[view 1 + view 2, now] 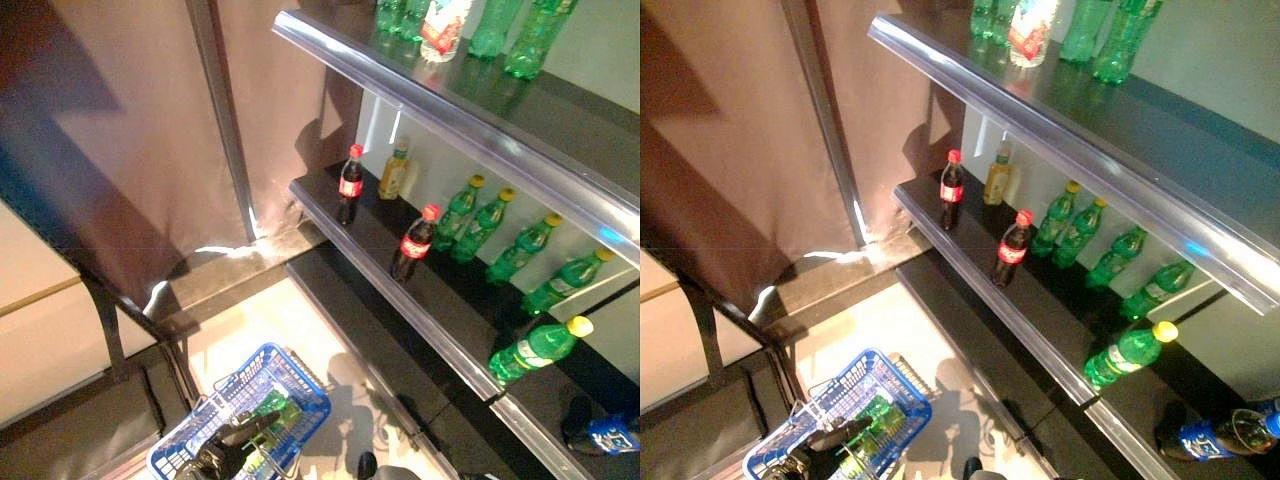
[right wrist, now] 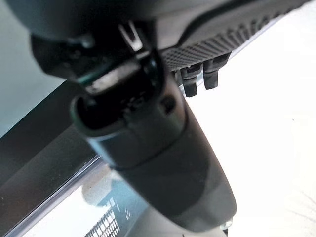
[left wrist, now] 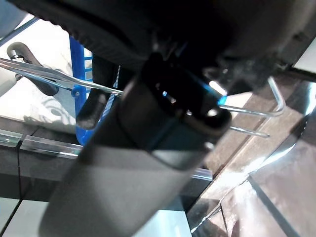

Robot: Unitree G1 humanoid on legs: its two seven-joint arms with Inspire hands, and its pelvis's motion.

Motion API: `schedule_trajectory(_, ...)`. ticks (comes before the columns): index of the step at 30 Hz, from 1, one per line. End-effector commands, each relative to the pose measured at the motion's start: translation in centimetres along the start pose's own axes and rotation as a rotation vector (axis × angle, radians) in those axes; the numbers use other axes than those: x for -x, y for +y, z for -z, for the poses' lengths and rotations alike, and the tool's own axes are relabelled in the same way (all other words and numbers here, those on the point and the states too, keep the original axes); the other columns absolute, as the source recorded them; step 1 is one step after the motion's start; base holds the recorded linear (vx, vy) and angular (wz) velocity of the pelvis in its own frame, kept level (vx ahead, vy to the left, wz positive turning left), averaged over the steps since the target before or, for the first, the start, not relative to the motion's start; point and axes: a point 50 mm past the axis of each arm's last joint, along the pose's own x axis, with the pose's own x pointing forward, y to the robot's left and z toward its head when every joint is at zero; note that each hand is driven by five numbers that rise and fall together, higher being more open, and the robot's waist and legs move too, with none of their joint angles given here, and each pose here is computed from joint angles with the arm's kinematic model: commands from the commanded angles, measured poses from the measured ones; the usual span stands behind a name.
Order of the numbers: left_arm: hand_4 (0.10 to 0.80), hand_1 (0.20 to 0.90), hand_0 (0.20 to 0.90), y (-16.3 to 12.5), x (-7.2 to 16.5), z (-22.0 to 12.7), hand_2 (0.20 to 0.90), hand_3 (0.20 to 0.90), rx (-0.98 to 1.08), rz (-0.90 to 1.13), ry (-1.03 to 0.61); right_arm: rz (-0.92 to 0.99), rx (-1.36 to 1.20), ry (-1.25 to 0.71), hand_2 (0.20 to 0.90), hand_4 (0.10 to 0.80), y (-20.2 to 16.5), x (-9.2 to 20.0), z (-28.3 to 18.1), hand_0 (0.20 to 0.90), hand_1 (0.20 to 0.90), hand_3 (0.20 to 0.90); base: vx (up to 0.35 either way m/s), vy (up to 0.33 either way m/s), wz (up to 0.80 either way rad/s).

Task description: Pick up the drink and place into the basket.

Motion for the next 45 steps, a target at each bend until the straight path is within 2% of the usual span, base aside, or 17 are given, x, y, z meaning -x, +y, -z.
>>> schedule_trajectory(1, 0.1, 0.3, 0.3, -1.0, 0.1, -3.1, 0.3, 0.2, -0.066, 0.143, -0.129, 0.047, 0.039, 0.047, 0.9, 0.8, -1.7, 0.1, 0.9, 0.9, 0.9, 0.9, 0.013, -0.333, -0.22)
schedule_trajectory(9, 0.1, 0.3, 0.3, -2.1, -0.2, -1.9, 0.3, 0.2, -0.048, 0.189, -0.122, 0.076, 0.014, 0.045, 0.9, 0.8, -2.9, 0.1, -0.1, 0.9, 0.9, 0.9, 0.001, -0.148, -0.22)
schedule_trajectory(14, 0.1, 0.3, 0.3, -3.4, -0.6, -1.6, 0.3, 0.2, -0.042, 0.233, -0.124, 0.121, -0.017, 0.06, 0.9, 0.8, -4.1, 0.3, 0.3, 0.9, 0.9, 0.9, 0.002, 0.155, -0.01)
schedule_trajectory(18, 0.1, 0.3, 0.3, -3.4, -0.8, -2.0, 0.3, 0.2, -0.036, 0.221, -0.117, 0.138, -0.026, 0.051, 0.9, 0.8, -4.3, 0.4, 1.2, 0.9, 0.9, 0.9, 0.061, 0.279, -0.13)
schedule_trajectory(26, 0.1, 0.3, 0.3, -3.0, -0.8, -3.3, 0.3, 0.2, -0.048, 0.205, -0.143, 0.09, -0.036, 0.041, 0.9, 0.8, -2.7, 0.3, 1.7, 0.9, 0.9, 0.9, 0.011, 0.054, -0.2)
schedule_trajectory(45, 0.1, 0.3, 0.3, -1.5, -0.2, -2.0, 0.3, 0.2, -0.049, 0.16, -0.097, 0.084, -0.043, 0.076, 0.9, 0.8, -2.8, 0.3, 2.0, 0.9, 0.9, 0.9, -0.002, -0.003, 0.02)
